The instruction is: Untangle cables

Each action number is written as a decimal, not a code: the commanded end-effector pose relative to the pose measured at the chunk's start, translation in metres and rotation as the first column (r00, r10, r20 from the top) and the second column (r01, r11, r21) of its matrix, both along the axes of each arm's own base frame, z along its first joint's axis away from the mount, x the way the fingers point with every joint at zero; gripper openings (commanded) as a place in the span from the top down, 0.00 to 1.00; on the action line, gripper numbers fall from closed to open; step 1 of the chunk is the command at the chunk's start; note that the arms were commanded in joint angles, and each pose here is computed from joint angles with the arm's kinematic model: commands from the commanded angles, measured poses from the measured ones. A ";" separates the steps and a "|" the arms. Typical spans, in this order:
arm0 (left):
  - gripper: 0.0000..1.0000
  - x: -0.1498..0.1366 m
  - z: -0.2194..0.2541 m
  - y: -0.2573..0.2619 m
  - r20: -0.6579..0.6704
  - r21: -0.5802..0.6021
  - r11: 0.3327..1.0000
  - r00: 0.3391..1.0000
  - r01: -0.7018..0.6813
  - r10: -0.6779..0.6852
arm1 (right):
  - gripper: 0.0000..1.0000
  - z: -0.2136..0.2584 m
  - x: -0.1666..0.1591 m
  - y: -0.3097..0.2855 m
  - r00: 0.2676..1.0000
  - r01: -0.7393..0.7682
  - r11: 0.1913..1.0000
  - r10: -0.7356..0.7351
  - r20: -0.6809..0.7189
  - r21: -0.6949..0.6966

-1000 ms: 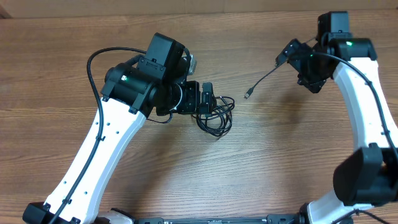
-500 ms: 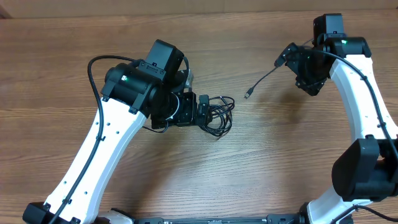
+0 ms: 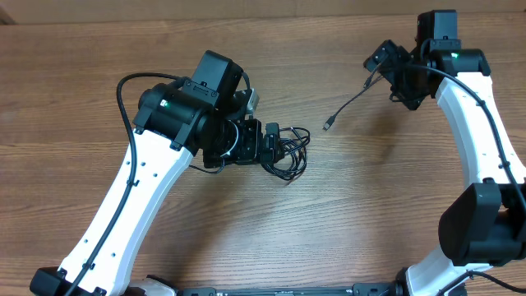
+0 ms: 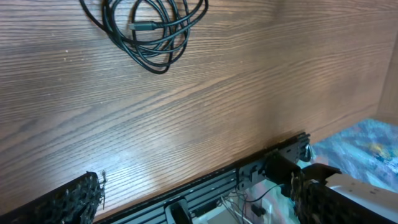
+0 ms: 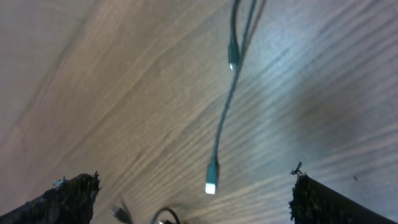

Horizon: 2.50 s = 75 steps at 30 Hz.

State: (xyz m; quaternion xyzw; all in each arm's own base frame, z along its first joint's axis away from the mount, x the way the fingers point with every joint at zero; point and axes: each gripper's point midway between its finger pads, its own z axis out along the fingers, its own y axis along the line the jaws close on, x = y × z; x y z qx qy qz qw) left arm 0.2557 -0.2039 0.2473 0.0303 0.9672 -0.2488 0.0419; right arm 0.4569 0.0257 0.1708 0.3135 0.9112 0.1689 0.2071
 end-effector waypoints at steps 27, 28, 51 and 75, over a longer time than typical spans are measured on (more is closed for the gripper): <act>0.01 -0.007 0.011 -0.010 0.053 -0.050 0.990 0.990 0.134 -0.132 | 0.43 -0.071 0.003 0.001 0.987 -0.004 0.999 -0.001 -0.163 -0.032; 0.00 -0.007 0.011 -0.010 0.054 -0.049 0.990 0.990 0.134 -0.132 | 0.44 -0.078 0.003 0.004 0.985 -0.010 1.000 0.005 -0.175 -0.028; 0.00 -0.006 0.009 -0.007 0.053 -0.031 0.991 0.991 0.128 -0.127 | 0.55 -0.150 0.005 0.046 0.957 -0.049 0.999 0.050 -0.287 0.009; 0.00 -0.006 0.009 -0.007 0.053 -0.031 0.991 0.991 0.128 -0.126 | 0.76 -0.182 0.016 0.061 0.957 -0.046 0.998 0.057 -0.283 0.045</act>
